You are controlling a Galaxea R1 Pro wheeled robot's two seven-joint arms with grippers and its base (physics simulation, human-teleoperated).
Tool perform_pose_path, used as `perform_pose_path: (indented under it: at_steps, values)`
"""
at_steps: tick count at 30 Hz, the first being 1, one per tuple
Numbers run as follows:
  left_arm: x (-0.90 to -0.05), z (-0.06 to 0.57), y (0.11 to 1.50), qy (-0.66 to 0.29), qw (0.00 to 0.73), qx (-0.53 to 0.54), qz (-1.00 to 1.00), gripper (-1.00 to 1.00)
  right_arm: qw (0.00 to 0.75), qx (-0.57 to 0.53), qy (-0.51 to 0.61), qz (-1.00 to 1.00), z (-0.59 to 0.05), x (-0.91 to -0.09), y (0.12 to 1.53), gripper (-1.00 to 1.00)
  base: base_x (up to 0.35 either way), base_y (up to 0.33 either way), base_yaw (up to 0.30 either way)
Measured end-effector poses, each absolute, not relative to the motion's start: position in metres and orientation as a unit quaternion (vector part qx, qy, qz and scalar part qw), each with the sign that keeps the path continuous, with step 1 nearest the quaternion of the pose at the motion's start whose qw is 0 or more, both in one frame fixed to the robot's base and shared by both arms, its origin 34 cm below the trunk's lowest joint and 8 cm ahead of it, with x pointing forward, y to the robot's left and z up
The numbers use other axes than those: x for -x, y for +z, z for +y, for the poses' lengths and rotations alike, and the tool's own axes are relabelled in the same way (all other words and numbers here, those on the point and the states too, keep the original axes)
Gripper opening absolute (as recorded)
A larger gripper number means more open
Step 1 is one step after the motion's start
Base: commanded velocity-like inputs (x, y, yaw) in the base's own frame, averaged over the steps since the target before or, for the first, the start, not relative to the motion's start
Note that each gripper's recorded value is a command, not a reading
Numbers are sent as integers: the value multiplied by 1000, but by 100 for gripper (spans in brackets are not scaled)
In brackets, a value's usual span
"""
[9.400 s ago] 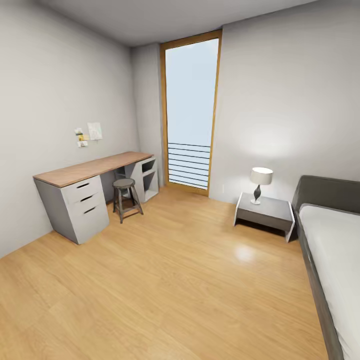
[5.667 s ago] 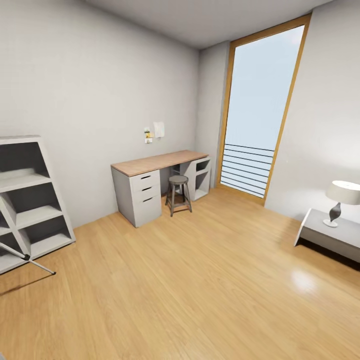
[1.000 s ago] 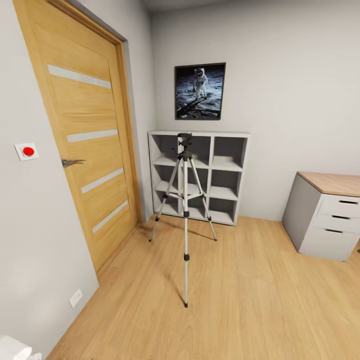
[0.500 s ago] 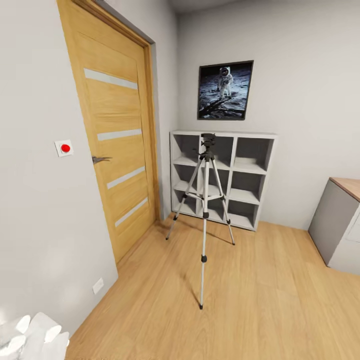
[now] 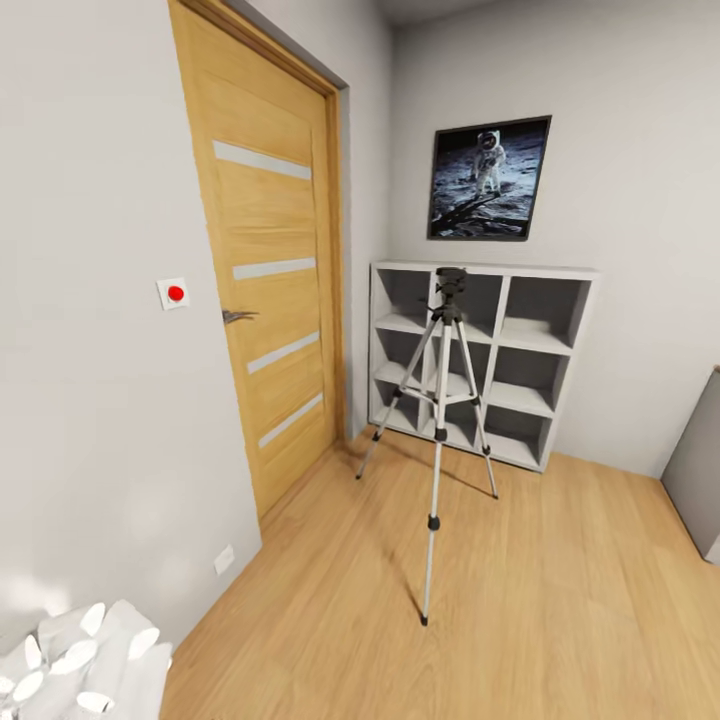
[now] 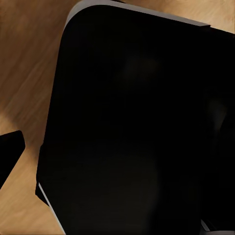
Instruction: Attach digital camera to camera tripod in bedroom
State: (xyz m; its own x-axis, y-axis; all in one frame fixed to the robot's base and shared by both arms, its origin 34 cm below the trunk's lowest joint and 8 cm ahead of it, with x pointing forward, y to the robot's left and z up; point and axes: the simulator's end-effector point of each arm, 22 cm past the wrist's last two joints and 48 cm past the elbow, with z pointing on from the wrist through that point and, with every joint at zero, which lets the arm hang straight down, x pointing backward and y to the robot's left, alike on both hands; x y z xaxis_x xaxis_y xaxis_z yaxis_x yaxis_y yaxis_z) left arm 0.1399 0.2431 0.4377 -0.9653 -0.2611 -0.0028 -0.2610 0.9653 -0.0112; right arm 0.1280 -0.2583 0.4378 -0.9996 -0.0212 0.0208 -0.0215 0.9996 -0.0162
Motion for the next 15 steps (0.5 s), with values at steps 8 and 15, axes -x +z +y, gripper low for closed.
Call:
perform_pose_path:
  at_steps: [8, 15]
  values:
    - [-140, 243, 438, -5, 2, 131, 991, 100, 10, -11, 10, -1000, -260, -128, 438, 100, 251, 0, 15]
    - [-140, 243, 438, -5, 2, 131, 991, 100, 10, -11, 10, -1000, -262, -128, 438, 100, 315, 0, 1]
